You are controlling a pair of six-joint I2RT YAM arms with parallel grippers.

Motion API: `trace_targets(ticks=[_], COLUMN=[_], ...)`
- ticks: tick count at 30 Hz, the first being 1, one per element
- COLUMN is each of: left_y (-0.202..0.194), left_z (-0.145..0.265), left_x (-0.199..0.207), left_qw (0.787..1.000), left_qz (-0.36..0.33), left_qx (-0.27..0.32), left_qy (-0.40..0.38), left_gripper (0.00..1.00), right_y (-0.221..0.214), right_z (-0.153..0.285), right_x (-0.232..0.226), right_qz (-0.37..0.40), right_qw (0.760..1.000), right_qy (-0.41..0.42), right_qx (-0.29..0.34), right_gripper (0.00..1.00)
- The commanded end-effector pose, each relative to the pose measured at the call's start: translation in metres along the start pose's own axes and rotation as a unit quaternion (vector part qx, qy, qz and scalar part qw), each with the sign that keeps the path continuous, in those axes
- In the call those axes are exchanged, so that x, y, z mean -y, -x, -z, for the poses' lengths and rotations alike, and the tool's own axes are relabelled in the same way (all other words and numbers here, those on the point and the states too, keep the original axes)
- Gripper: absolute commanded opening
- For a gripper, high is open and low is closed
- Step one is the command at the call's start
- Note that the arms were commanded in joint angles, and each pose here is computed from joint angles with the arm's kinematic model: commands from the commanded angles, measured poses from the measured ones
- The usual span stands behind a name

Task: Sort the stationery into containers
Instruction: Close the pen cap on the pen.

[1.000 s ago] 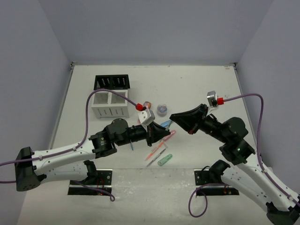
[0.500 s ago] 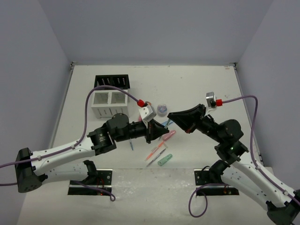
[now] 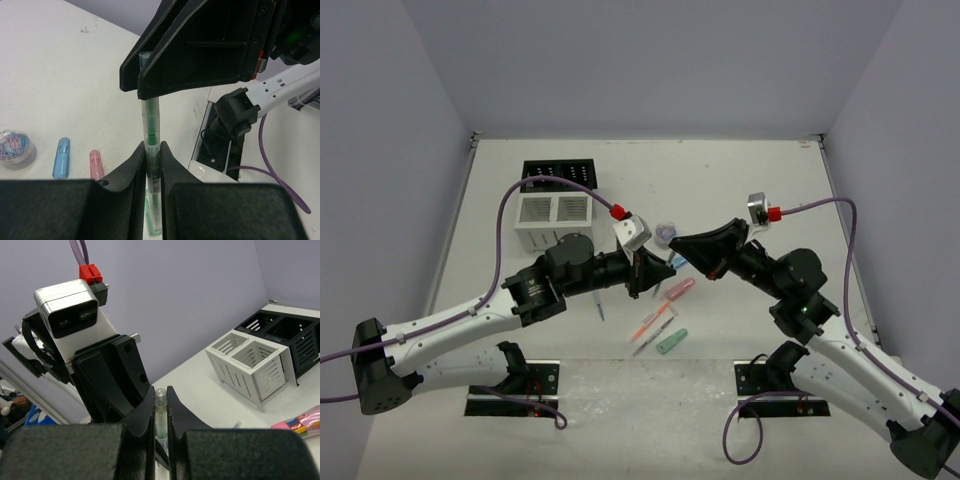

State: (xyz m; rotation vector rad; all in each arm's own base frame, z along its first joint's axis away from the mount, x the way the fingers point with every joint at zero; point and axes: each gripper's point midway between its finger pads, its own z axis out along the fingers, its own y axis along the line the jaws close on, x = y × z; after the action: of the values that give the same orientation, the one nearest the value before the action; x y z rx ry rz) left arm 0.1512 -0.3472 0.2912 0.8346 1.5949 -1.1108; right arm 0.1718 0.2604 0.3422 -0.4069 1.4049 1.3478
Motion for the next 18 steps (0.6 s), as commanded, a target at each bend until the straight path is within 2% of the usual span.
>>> trace_targets(ticks=[1, 4, 8, 10, 11, 12, 14, 15, 18], left_y=[0.152, 0.126, 0.098, 0.092, 0.087, 0.083, 0.079, 0.078, 0.072], left_z=[0.027, 0.017, 0.014, 0.017, 0.017, 0.017, 0.019, 0.018, 0.016], left_x=[0.045, 0.043, 0.046, 0.046, 0.044, 0.042, 0.039, 0.037, 0.029], left_qw=[0.967, 0.973, 0.977, 0.978, 0.979, 0.98, 0.981, 0.982, 0.985], left_qz=[-0.074, -0.069, -0.057, -0.053, -0.05, -0.047, -0.044, -0.044, -0.042], left_qx=[0.233, 0.206, 0.177, 0.172, 0.169, 0.166, 0.162, 0.16, 0.15], left_qy=[-0.069, -0.082, -0.105, -0.105, -0.103, -0.1, -0.092, -0.088, -0.068], left_gripper=[0.0, 0.0, 0.0, 0.0, 0.0, 0.0, 0.0, 0.0, 0.0], right_y=[-0.101, -0.079, -0.042, -0.029, -0.024, -0.017, -0.008, -0.001, 0.017], right_z=[0.022, 0.018, 0.02, 0.021, 0.021, 0.021, 0.021, 0.022, 0.028], right_x=[0.021, 0.009, -0.005, -0.011, -0.013, -0.017, -0.021, -0.023, -0.024], right_qz=[-0.076, -0.068, -0.038, -0.024, -0.02, -0.014, -0.008, -0.005, 0.01], right_qw=[0.978, 0.983, 0.99, 0.991, 0.992, 0.993, 0.994, 0.994, 0.996], right_qy=[-0.026, -0.018, -0.027, -0.03, -0.029, -0.027, -0.029, -0.031, -0.051], right_qx=[-0.191, -0.169, -0.135, -0.125, -0.121, -0.115, -0.107, -0.1, -0.068], right_gripper=[0.0, 0.0, 0.38, 0.49, 0.51, 0.59, 0.88, 0.98, 0.99])
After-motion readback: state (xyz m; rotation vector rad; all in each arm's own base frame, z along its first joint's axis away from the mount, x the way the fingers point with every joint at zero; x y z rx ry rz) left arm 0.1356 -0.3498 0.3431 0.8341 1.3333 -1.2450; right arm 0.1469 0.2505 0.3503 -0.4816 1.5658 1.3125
